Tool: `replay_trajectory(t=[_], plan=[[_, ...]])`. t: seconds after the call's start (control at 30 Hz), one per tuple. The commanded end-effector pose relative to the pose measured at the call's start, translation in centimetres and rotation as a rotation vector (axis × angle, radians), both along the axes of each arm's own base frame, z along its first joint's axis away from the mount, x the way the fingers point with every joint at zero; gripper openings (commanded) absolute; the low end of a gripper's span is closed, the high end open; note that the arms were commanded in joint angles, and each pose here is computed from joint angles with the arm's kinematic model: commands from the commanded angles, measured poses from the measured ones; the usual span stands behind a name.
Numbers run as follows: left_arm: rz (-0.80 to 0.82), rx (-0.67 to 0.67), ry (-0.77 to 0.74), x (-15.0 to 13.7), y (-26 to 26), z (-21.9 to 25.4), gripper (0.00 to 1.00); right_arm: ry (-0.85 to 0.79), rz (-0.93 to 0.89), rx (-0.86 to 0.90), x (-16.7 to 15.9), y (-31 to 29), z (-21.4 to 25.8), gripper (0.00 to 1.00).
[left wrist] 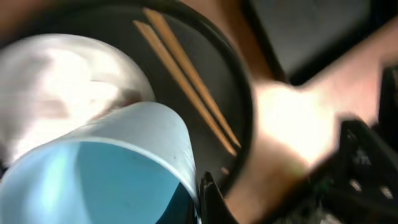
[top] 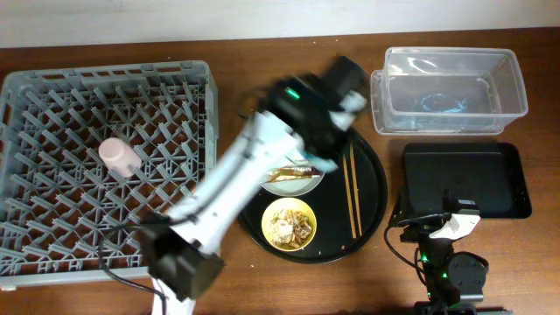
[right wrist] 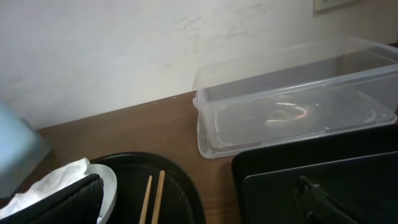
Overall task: Sort waste into correct bins and load items into the dishwasher rack
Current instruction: 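Carry the blue cup to the rack's back-left corner and lower it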
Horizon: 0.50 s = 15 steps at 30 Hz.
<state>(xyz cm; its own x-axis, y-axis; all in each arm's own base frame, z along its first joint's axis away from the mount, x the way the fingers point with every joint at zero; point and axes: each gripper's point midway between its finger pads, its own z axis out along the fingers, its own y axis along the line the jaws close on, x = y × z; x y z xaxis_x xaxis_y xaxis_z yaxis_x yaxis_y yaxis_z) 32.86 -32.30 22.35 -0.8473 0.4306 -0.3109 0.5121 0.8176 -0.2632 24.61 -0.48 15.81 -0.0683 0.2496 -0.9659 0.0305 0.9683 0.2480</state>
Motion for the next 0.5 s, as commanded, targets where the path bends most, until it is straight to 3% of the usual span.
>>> replay_trajectory(t=[0.0,0.2,0.47], plan=[[0.229,-0.097,-0.035,6.8,7.4,3.3,0.00,0.004,0.004,-0.010,0.0,0.1,-0.2,0.99],[0.581,-0.249,-0.045,14.0,21.1,4.9,0.00,0.004,0.004,-0.010,0.0,0.1,-0.2,0.99],[1.088,-0.320,-0.098,16.2,40.3,5.4,0.00,0.004,0.004,-0.010,0.0,0.1,-0.2,0.99]])
